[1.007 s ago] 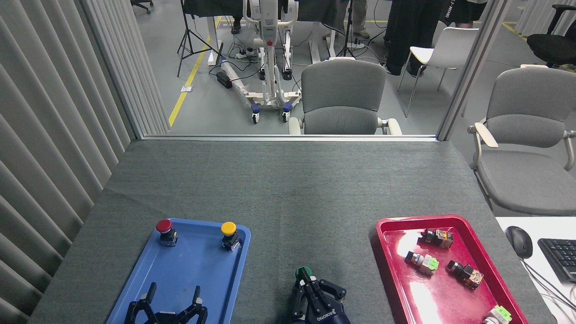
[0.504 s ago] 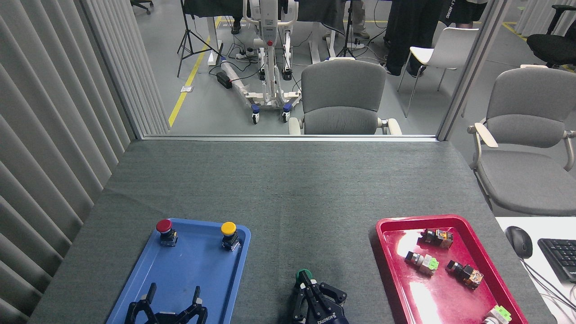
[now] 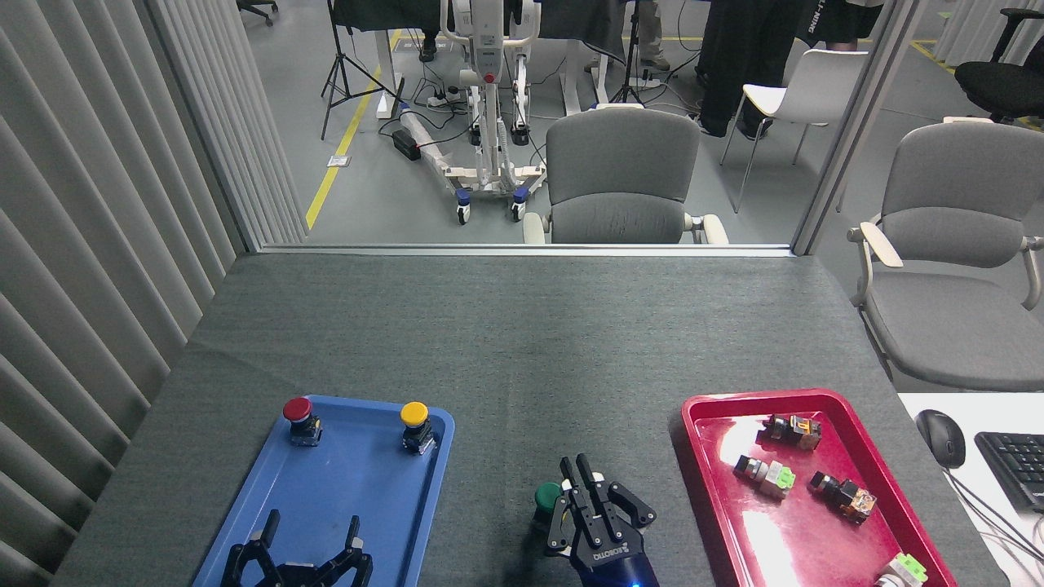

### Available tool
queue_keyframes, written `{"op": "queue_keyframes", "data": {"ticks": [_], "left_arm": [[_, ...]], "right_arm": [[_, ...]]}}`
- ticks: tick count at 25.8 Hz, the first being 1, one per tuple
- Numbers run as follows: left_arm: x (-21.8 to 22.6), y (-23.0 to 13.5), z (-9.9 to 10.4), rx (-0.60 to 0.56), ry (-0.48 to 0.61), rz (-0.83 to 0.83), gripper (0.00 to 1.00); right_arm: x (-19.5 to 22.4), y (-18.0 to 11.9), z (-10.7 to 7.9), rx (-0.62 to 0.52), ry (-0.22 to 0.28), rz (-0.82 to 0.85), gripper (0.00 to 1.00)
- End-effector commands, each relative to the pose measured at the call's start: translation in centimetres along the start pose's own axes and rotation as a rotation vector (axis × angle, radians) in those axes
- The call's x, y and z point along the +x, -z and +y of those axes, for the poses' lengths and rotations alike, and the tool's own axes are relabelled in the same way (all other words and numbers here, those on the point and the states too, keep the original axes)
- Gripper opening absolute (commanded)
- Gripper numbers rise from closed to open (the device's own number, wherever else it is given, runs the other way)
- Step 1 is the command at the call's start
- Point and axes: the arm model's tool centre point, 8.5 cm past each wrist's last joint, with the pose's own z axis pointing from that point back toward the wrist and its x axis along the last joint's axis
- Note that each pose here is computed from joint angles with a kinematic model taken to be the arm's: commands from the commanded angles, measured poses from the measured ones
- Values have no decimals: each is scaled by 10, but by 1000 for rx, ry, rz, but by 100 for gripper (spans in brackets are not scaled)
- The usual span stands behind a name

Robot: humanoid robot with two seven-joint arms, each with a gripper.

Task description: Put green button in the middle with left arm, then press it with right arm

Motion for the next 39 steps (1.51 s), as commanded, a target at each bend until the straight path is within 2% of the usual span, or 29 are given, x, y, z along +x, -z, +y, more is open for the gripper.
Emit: {"op": "queue_keyframes", "data": {"ticks": [1, 6, 15, 18, 22, 24, 27, 32, 37, 39], "left_arm": [[0, 0, 1, 4, 0, -2, 100], [1, 2, 7, 22, -6, -4, 100], [-3, 3, 8, 30, -12, 8, 100], [-3, 3, 9, 33, -14, 8, 100], [-3, 4, 10, 36, -12, 6, 100], [-4, 4, 10, 36, -12, 8, 100], [-4, 4, 10, 36, -12, 9, 100], [-8, 3, 9, 31, -25, 26, 100], [-12, 2, 9, 30, -138, 57, 100], [-13, 3, 17, 52, -144, 61, 100]], "right_arm": [[-20, -5, -7, -23, -5, 64, 98], [-58, -15, -9, -20, -56, 162, 99], [-125, -79, 2, -1, -96, 372, 100], [-142, -83, -10, -26, -123, 383, 100], [-147, -90, -12, -22, -140, 378, 100], [-146, -92, -9, -7, -127, 382, 100], [-144, -100, -1, 50, -61, 405, 100], [-138, -93, -16, 29, -15, 260, 100], [-141, -99, -19, 30, -11, 227, 100], [-141, -102, -18, 32, -7, 237, 100]]}}
